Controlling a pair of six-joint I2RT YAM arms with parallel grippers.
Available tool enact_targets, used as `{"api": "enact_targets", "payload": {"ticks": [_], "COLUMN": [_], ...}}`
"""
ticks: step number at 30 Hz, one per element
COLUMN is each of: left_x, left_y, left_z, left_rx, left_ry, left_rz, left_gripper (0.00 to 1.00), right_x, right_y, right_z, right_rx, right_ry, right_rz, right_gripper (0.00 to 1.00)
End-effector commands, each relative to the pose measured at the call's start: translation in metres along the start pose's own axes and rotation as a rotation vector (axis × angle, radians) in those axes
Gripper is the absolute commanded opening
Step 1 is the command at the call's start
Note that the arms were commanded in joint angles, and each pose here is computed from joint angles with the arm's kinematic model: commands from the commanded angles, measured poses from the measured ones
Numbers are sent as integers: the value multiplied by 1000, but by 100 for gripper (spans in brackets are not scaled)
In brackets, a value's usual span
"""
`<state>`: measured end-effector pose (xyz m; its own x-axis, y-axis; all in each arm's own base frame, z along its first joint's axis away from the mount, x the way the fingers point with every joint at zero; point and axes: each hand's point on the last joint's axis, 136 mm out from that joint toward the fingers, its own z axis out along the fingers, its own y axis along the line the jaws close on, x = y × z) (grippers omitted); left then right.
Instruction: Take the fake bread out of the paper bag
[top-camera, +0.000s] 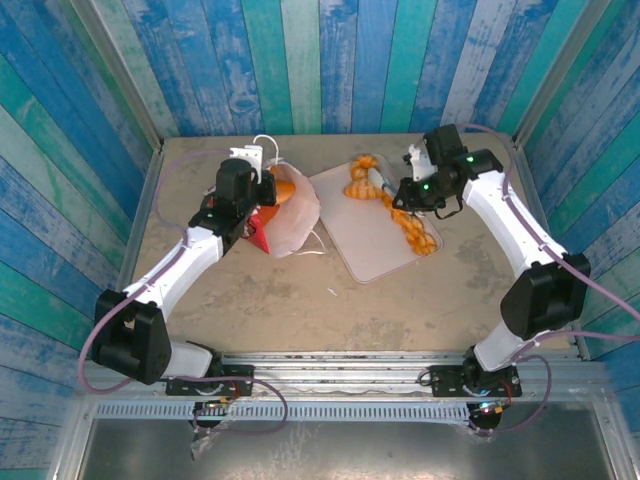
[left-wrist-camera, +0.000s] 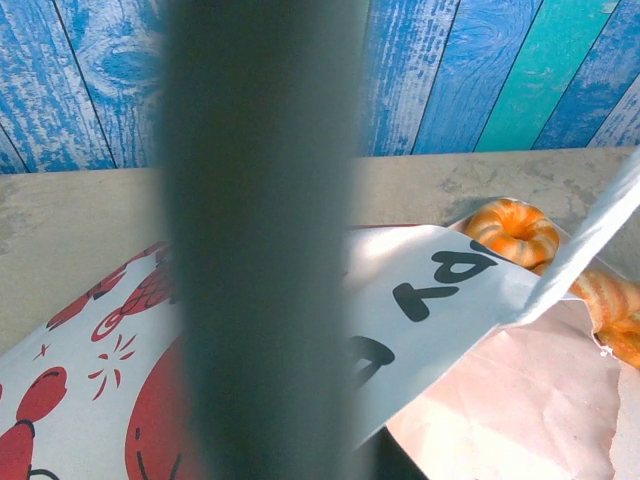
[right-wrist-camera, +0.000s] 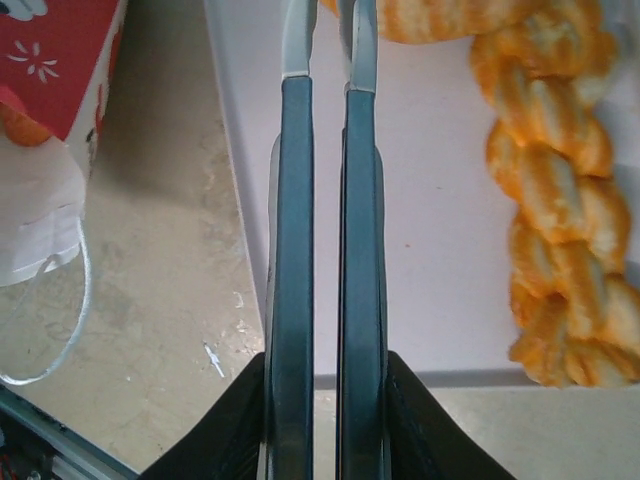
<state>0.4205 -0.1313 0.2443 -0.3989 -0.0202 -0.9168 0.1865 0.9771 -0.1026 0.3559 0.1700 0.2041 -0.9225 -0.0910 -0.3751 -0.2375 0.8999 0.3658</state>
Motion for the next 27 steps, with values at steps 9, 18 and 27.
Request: {"api": "enact_targets", "payload": {"ticks": [9,18,27], "left_x": [-28,-29,-32], "left_y": [-5,-5,-6], "left_z": [-21,-20,-21], "left_rx": [25,26,30], "left_ry": [-79,-80,-84], "left_rz": [-9,-7,-9], "left_gripper": [8,8,8], "right_x": [-18,-18,-17], "right_y": [-13,-28,-40], "right_z": [48,54,38], "right_rx": [43,96,113], "right_ry": [56,72,45], "right_rz": [0,15,39], "right_gripper": [25,25,25]}}
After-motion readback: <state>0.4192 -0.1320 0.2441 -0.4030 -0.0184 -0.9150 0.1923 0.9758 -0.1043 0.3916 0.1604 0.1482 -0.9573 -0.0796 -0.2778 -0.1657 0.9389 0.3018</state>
